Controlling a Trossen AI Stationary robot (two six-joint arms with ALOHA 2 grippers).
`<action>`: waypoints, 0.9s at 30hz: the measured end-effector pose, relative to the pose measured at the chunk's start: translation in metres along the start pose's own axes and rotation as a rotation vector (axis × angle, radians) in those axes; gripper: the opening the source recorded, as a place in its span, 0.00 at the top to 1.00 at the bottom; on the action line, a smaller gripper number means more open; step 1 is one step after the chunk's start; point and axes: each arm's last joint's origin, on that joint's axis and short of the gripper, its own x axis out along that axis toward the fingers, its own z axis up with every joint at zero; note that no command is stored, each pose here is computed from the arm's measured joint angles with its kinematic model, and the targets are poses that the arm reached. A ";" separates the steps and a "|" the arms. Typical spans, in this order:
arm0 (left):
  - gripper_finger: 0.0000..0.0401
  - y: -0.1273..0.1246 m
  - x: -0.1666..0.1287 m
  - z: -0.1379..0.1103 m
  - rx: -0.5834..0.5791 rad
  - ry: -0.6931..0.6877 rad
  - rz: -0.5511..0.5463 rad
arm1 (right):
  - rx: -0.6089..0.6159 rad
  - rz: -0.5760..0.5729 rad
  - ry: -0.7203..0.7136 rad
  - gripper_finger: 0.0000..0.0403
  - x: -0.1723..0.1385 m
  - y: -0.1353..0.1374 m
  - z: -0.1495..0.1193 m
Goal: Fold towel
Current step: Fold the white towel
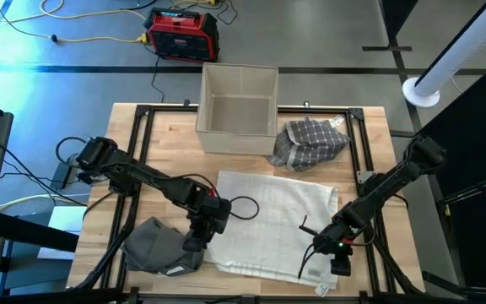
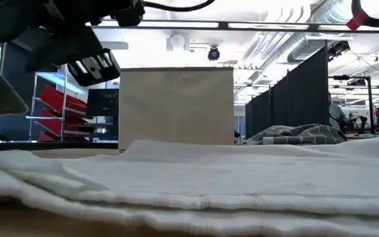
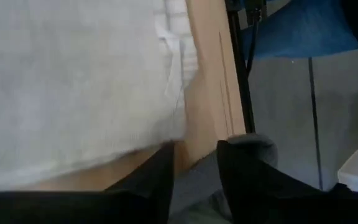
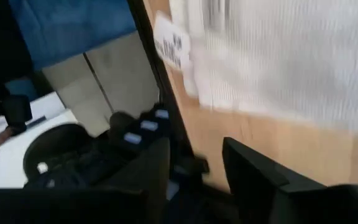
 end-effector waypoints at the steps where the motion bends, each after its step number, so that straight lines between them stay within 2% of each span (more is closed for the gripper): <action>1: 0.69 0.001 -0.004 -0.001 -0.009 0.000 0.003 | 0.017 -0.015 -0.035 0.66 -0.007 -0.004 -0.002; 5: 0.67 0.011 -0.028 0.001 -0.024 -0.091 0.098 | 0.101 -0.136 -0.292 0.67 -0.036 -0.029 -0.002; 8: 0.66 0.018 -0.047 0.002 -0.035 -0.167 0.183 | 0.130 -0.236 -0.384 0.67 -0.050 -0.046 0.000; 14: 0.67 0.041 -0.078 0.007 -0.036 -0.304 0.326 | 0.156 -0.433 -0.355 0.67 -0.058 -0.068 0.013; 21: 0.67 0.079 -0.093 0.014 -0.034 -0.374 0.389 | 0.141 -0.554 -0.371 0.67 -0.054 -0.077 0.042; 27: 0.67 0.091 -0.099 0.013 -0.057 -0.383 0.406 | 0.091 -0.577 -0.301 0.53 -0.046 -0.082 0.060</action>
